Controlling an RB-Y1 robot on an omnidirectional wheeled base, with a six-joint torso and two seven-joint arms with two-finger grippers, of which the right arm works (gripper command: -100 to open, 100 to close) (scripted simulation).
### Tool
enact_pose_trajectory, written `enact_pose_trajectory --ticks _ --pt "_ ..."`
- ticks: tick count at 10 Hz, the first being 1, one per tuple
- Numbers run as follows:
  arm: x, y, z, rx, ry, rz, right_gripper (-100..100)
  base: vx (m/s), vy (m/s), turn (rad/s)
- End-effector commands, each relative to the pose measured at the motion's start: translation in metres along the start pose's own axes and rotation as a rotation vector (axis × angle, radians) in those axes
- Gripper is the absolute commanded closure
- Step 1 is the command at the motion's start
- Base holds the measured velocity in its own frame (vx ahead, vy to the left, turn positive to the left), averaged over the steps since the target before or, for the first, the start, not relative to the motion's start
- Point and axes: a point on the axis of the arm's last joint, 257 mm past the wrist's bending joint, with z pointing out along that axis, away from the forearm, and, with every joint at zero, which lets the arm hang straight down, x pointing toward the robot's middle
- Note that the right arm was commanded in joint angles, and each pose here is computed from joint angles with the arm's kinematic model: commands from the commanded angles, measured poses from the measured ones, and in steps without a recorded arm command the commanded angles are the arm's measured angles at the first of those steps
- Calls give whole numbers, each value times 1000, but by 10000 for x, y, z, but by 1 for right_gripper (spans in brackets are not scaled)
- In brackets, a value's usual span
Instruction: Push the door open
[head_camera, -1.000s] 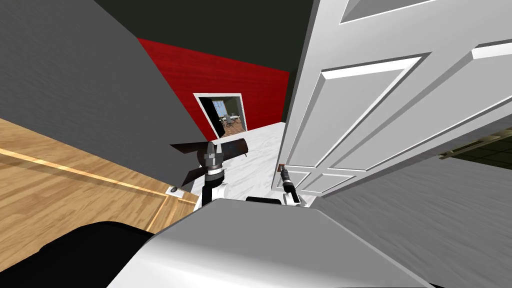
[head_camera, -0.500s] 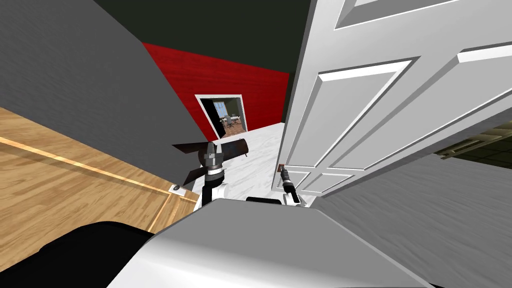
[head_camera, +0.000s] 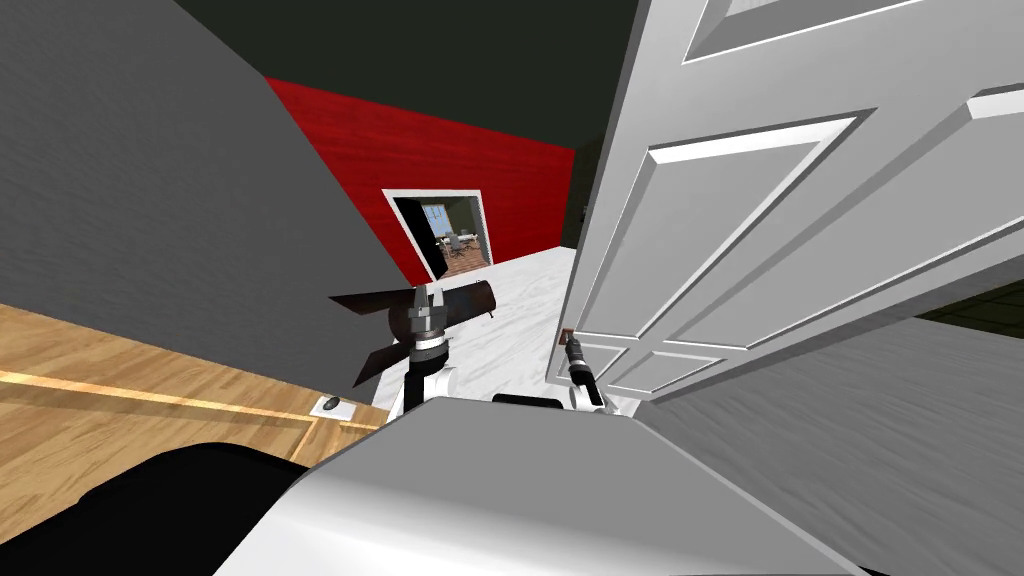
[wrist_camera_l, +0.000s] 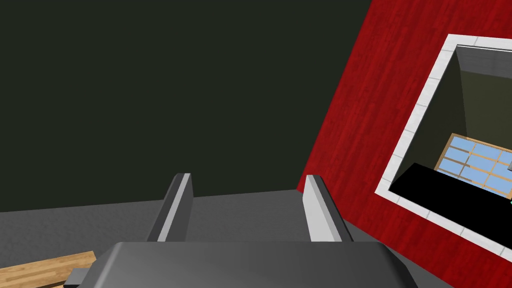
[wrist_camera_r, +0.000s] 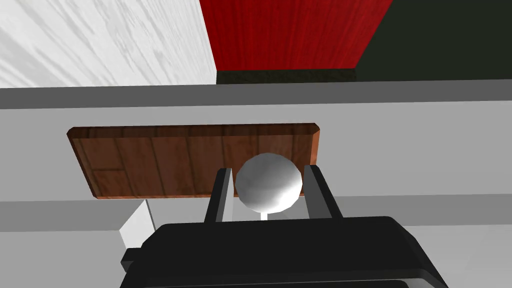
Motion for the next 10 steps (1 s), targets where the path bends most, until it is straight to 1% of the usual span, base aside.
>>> enact_pose_trajectory --ticks 1,4,7,8,9,10 --pt "-151 54 38 -15 -34 -3 100 220 103 -88" --pt "-348 57 57 -12 -87 6 100 210 86 -80" --pt "-473 53 63 -8 -127 19 100 178 77 -65" --pt "-422 31 47 -4 -115 17 100 81 30 -27" --pt "-536 42 46 -6 -137 14 100 135 12 -36" --pt "-592 44 41 -7 -148 13 100 181 24 -40"
